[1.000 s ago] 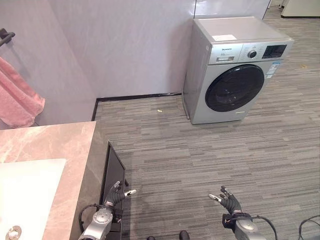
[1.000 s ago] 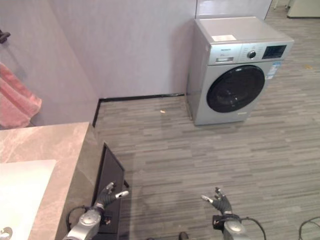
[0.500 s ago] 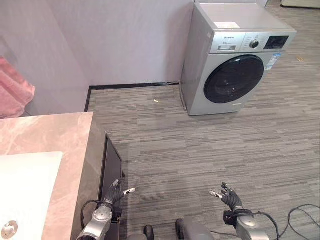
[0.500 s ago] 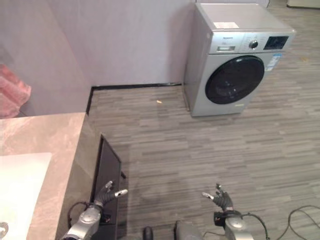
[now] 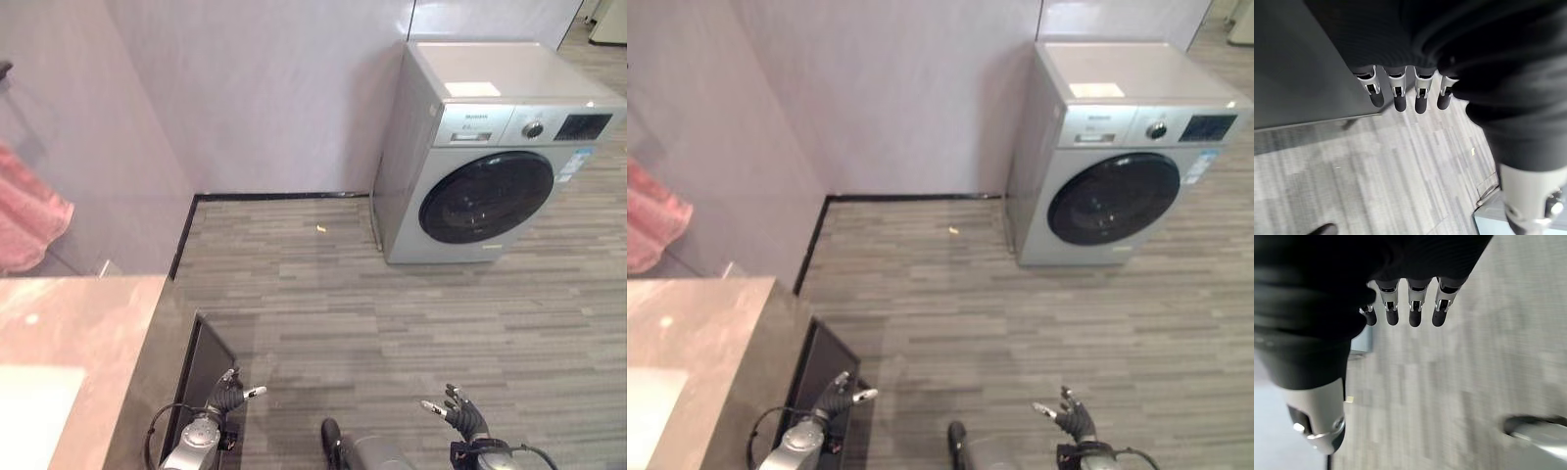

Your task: Put brush and paste in cup on sink, flatten towel.

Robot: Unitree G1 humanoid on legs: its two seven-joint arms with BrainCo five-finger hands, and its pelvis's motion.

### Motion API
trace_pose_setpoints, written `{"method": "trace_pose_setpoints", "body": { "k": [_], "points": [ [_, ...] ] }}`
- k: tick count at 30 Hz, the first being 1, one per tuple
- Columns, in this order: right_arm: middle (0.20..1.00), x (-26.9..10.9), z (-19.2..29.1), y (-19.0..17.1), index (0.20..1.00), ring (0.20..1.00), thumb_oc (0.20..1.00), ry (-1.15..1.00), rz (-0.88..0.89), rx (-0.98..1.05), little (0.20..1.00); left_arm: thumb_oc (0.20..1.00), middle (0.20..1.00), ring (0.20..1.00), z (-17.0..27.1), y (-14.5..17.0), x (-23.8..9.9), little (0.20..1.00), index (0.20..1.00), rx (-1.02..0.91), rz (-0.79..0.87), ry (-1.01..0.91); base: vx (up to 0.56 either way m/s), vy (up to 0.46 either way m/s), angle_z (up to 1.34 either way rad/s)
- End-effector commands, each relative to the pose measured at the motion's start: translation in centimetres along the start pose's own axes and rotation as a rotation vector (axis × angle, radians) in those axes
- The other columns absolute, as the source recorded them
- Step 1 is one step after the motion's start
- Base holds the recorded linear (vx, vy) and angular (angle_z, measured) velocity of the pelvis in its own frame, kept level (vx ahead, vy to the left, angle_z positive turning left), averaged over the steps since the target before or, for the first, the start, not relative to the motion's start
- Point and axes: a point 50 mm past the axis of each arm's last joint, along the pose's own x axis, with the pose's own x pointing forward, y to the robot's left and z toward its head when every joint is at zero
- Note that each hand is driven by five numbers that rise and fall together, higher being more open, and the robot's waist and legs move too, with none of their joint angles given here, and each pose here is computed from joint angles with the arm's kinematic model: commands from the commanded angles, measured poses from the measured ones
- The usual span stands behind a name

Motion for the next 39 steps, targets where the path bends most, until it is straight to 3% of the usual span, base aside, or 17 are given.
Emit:
{"method": "trace_pose_setpoints", "body": {
  "k": [1,14,21,35,39],
  "points": [
    [1.000,0.3,3.6,-2.4,1.000,1.000,1.000,-0.146,-0.056,-0.075,1.000,1.000,1.000,1.000,4.5,2.4,1.0,1.000,1.000,0.082,0.038,-0.162,0.26,-0.211,0.47],
    [1.000,0.8,3.4,-0.7,1.000,1.000,1.000,-0.127,0.024,-0.188,1.000,1.000,1.000,1.000,1.0,3.3,-0.3,1.000,1.000,0.071,0.092,-0.077,0.42,-0.005,-0.32],
    [1.000,0.9,3.5,1.0,1.000,1.000,1.000,-0.132,0.074,-0.125,1.000,1.000,1.000,1.000,2.1,4.8,-1.0,1.000,1.000,0.127,0.111,-0.141,0.40,0.125,-0.57],
    [1.000,-0.2,1.2,-0.4,1.000,1.000,1.000,-0.064,0.014,-0.017,1.000,1.000,1.000,1.000,3.4,2.4,0.8,1.000,1.000,0.224,0.042,-0.139,0.34,0.007,0.69],
    [1.000,0.2,2.0,-0.6,1.000,1.000,1.000,-0.080,0.028,-0.058,1.000,1.000,1.000,1.000,3.0,2.4,0.5,1.000,1.000,0.158,0.061,-0.129,0.18,-0.189,1.34]
  ]
}}
